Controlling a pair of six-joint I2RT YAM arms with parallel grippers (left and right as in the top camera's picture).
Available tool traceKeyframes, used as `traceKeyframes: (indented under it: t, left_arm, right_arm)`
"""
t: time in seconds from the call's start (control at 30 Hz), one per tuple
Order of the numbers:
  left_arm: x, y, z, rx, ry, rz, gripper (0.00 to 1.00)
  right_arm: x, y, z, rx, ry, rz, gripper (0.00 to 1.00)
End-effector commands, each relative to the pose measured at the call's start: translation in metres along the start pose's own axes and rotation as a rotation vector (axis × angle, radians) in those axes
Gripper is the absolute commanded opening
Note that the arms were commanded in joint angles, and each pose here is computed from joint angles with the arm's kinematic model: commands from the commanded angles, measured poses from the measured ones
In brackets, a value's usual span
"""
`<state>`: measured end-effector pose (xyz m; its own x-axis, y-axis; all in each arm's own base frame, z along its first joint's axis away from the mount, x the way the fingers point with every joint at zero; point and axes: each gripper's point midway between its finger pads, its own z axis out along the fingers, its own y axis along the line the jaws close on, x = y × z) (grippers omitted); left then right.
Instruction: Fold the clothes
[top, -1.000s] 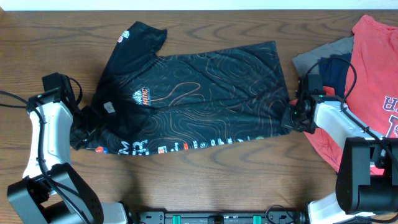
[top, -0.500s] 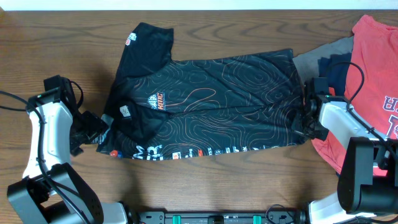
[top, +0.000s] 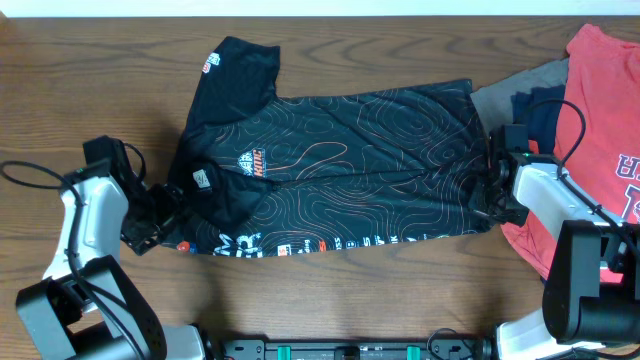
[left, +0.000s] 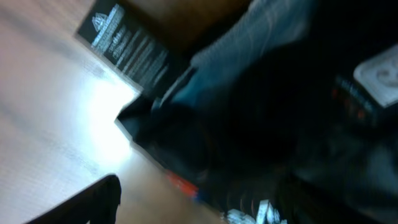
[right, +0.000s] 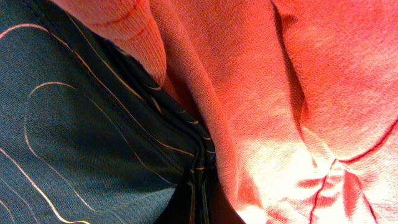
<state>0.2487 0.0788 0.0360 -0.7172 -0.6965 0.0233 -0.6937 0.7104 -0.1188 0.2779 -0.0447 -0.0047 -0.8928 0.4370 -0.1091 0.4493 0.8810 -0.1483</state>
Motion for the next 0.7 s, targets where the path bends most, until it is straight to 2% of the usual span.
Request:
traceKeyframes:
  t: [0.0, 0.1, 0.13, 0.27, 0.3, 0.4, 0.5, 0.67]
  left_arm:
    - [0.006, 0.003, 0.015, 0.009, 0.003, 0.007, 0.83]
    - [0.004, 0.003, 0.021, 0.017, -0.019, 0.011, 0.73]
    - [0.004, 0.003, 0.023, 0.018, -0.023, 0.011, 0.65]
    - [0.005, 0.008, 0.024, -0.003, -0.022, 0.010, 0.45]
    - [0.006, 0.010, 0.025, -0.016, -0.020, 0.009, 0.34]
    - [0.015, 0.025, 0.026, -0.089, 0.007, -0.013, 0.21]
    - [0.027, 0.044, 0.023, -0.180, 0.042, -0.072, 0.12]
    - [0.036, 0.060, 0.019, -0.218, 0.086, -0.116, 0.09]
  right_arm:
    - [0.020, -0.012, 0.017, 0.044, 0.076, 0.016, 0.01]
    - [0.020, -0.012, 0.017, 0.044, 0.076, 0.016, 0.01]
    - [0.020, -0.012, 0.017, 0.044, 0.077, 0.016, 0.01]
    - [0.021, -0.010, 0.017, 0.035, 0.083, 0.015, 0.01]
    - [0.021, -0.010, 0.017, 0.033, 0.084, 0.015, 0.01]
    - [0.021, -0.010, 0.017, 0.032, 0.084, 0.016, 0.01]
    - [0.021, -0.010, 0.017, 0.032, 0.084, 0.015, 0.01]
    - [0.021, -0.010, 0.017, 0.032, 0.084, 0.016, 0.01]
